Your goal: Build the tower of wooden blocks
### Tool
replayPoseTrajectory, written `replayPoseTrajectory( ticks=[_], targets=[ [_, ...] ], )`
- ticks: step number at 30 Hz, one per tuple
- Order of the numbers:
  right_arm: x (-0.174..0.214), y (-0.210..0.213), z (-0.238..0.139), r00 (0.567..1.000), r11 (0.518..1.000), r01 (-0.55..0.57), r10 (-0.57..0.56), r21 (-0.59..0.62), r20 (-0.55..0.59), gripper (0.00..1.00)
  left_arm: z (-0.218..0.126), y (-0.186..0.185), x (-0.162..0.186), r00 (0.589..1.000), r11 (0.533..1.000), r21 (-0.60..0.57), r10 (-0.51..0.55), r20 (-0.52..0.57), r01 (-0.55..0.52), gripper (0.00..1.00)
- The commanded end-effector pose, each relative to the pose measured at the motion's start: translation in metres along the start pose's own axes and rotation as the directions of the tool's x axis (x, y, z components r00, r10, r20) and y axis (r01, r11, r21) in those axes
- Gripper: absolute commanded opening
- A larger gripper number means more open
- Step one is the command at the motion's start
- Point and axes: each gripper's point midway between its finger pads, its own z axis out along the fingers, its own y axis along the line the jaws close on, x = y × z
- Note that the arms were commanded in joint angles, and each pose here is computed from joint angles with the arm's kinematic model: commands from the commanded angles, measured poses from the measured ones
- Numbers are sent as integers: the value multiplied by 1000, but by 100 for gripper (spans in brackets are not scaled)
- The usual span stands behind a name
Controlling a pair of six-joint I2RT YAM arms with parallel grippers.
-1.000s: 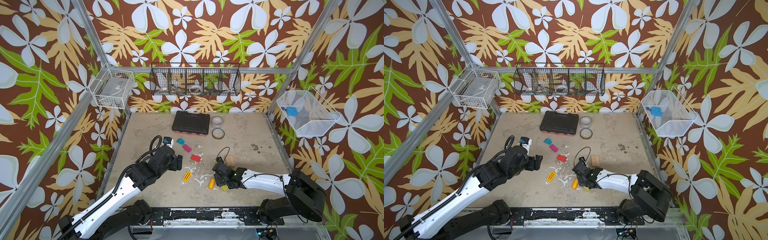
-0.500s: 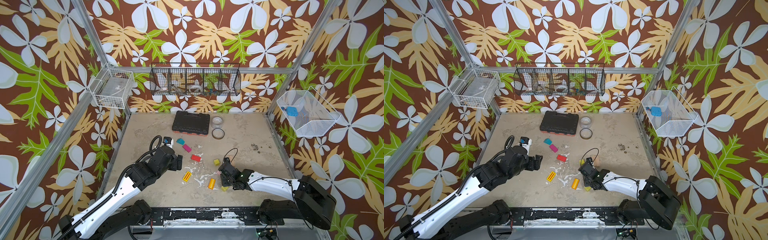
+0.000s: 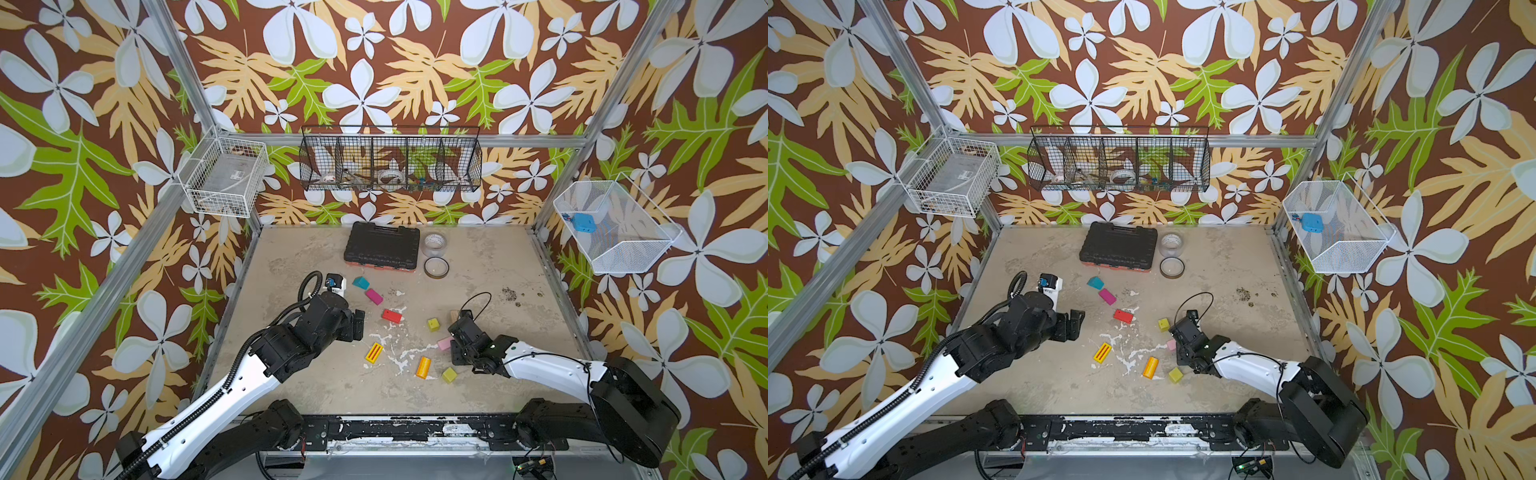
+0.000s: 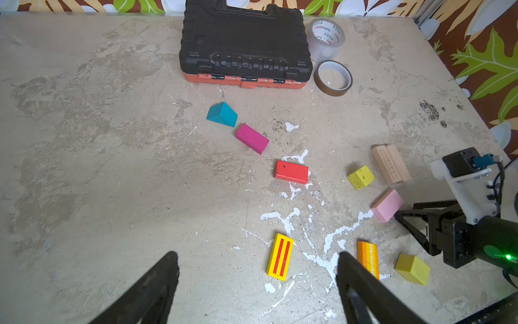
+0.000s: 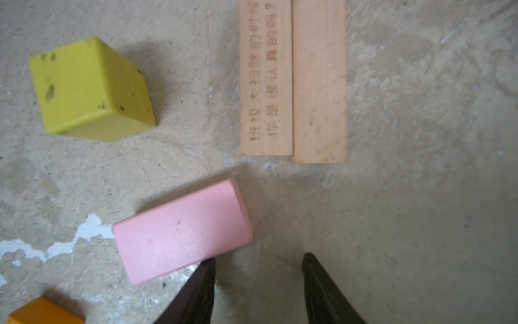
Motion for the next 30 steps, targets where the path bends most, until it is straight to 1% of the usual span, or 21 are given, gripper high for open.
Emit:
replayPoseTrajectory(
  ticks=[1,4,8,12,17,22,30],
  targets=[
    [22,0,0,995,999,24,-27,-27,-92,58,0,0,-3,1000,1000,-1,3,16,-3,89],
    [22,6,-5,997,997,24,-30,-79,-74,68,1,0,-2,1000,1000,-3,5,11,-5,89],
    [13,9,-17,1000,992,11,-12,-126,-12,80,1,-1,-3,1000,1000,0,6,11,-6,89],
    [13,12,-19,1000,988,12,-12,-154,2,88,1,0,-2,1000,1000,-3,4,12,-4,89],
    [7,16,-11,999,991,46,-49,-126,-17,93,1,0,-3,1000,1000,-3,4,12,-4,89],
    [-1,18,-1,994,993,97,-100,-73,-41,93,1,1,-3,1000,1000,-8,3,14,-3,89],
    [-2,27,4,989,988,131,-136,-88,-53,93,2,0,-2,1000,1000,-5,7,7,-7,89]
  ],
)
